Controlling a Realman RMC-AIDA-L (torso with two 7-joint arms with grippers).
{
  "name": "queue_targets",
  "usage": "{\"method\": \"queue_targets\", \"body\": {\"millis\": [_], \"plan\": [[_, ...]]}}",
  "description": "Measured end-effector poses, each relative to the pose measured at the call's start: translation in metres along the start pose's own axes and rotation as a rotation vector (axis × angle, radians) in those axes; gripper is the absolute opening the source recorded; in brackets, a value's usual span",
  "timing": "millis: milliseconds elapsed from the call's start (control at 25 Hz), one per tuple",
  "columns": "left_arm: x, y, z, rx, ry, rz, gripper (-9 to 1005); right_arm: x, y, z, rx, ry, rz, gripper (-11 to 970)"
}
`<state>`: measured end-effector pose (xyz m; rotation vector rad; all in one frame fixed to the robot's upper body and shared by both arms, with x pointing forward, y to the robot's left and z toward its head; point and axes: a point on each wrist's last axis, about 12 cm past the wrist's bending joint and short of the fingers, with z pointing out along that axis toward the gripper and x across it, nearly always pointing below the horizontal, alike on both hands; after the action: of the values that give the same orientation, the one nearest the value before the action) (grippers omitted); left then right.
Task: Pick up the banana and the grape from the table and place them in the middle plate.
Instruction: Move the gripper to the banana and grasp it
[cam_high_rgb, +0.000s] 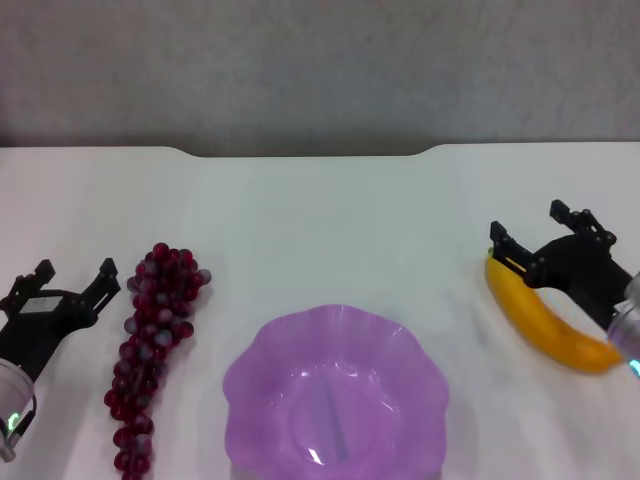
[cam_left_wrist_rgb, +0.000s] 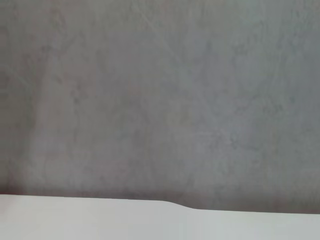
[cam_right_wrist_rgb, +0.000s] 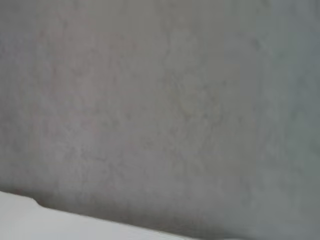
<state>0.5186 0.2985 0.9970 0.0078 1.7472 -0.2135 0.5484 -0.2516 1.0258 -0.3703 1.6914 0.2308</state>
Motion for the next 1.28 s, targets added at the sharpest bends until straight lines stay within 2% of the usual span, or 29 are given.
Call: {"method": "queue_targets", "body": {"millis": [240, 320, 520, 600, 760, 920, 1040, 1280], "plan": [[0.001, 0.002, -0.001, -0.01, 0.002, 0.001, 891, -0.035, -0.029, -0.005, 0.033, 0.153, 0.103, 890], [0.001, 0.003, -0.002, -0.012, 0.003, 0.003, 891, -0.038, -0.031, -0.005, 0.04, 0.188, 0.098, 890], [0.002, 0.004, -0.001, -0.019, 0.011, 0.003, 890, -0.064, -0.035, -0.003, 0.027, 0.397, 0.111, 889], [0.002, 0.005, -0.001, -0.023, 0.012, 0.002, 890, -0.08, -0.04, -0.003, 0.019, 0.484, 0.14, 889], [0.001, 0.004, 0.0, -0.021, 0.01, 0.005, 890, -0.091, -0.051, -0.008, 0.015, 0.581, 0.155, 889], [0.001, 0.005, 0.0, -0.023, 0.012, 0.005, 889, -0.096, -0.061, -0.006, 0.025, 0.656, 0.196, 888], [0.001, 0.005, 0.0, -0.023, 0.013, 0.006, 889, -0.093, -0.068, -0.006, 0.041, 0.686, 0.212, 888], [0.0, 0.003, 0.001, -0.018, 0.009, 0.004, 889, -0.074, -0.062, 0.003, 0.01, 0.748, 0.184, 887]]}}
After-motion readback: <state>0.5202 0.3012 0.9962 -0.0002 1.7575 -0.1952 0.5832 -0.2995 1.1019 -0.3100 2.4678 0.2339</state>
